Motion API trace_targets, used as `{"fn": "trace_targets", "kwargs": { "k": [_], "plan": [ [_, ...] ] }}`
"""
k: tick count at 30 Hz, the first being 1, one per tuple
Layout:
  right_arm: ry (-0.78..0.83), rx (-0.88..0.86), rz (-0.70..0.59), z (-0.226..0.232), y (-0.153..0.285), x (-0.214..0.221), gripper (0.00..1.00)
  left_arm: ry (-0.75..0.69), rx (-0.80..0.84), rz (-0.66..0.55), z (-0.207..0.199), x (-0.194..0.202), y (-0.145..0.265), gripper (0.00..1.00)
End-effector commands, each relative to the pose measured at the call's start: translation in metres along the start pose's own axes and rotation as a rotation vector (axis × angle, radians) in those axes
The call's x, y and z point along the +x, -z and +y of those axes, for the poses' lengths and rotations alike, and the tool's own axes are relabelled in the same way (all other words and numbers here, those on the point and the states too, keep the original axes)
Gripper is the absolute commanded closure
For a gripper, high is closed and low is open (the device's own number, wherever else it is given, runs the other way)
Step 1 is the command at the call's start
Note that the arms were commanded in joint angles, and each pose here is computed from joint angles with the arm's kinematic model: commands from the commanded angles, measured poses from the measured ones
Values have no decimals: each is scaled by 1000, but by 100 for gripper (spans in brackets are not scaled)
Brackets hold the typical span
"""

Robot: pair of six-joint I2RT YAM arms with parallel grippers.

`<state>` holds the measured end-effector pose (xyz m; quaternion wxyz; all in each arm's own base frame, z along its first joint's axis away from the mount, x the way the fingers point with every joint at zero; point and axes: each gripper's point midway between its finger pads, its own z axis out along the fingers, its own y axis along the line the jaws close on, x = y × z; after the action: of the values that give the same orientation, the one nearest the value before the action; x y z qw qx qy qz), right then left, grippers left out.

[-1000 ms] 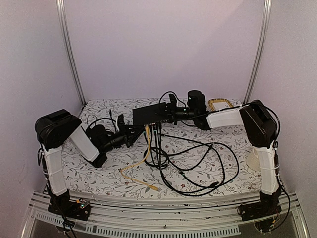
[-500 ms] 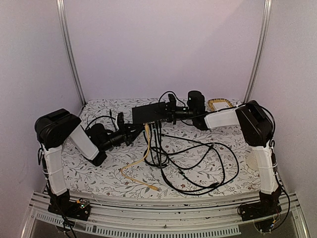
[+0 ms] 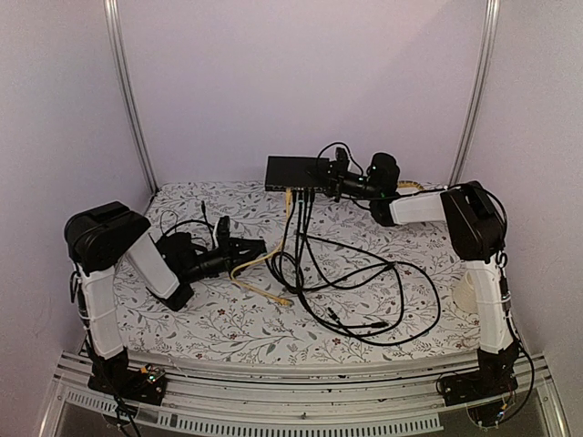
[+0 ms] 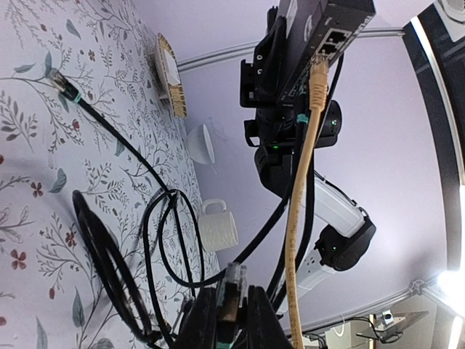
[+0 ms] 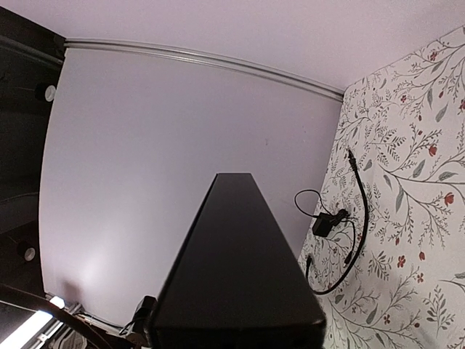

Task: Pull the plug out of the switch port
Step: Place the connector at the corner of the board.

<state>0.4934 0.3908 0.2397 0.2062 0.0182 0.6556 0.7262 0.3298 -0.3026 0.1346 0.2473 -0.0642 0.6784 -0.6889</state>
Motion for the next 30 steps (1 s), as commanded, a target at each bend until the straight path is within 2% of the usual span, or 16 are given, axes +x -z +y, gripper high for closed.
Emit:
{"fn": "trace_targets", "kwargs": {
  "k": [1,7,15,21,30],
  "plan": [
    [100,-106,-37,53,5,-9,98,-185,191,-136,-63,-22,23,100],
    [125,-112,-5,62,17,4,98,-230,46,-285,-57,-52,49,100],
    [127,-107,55,61,34,35,98,-273,59,-423,-77,-89,73,100],
    [123,-109,79,65,44,51,98,-298,-22,-521,-76,-115,92,100],
    [143,-95,95,70,55,63,98,-387,-310,-790,-79,-172,154,100]
  ]
}}
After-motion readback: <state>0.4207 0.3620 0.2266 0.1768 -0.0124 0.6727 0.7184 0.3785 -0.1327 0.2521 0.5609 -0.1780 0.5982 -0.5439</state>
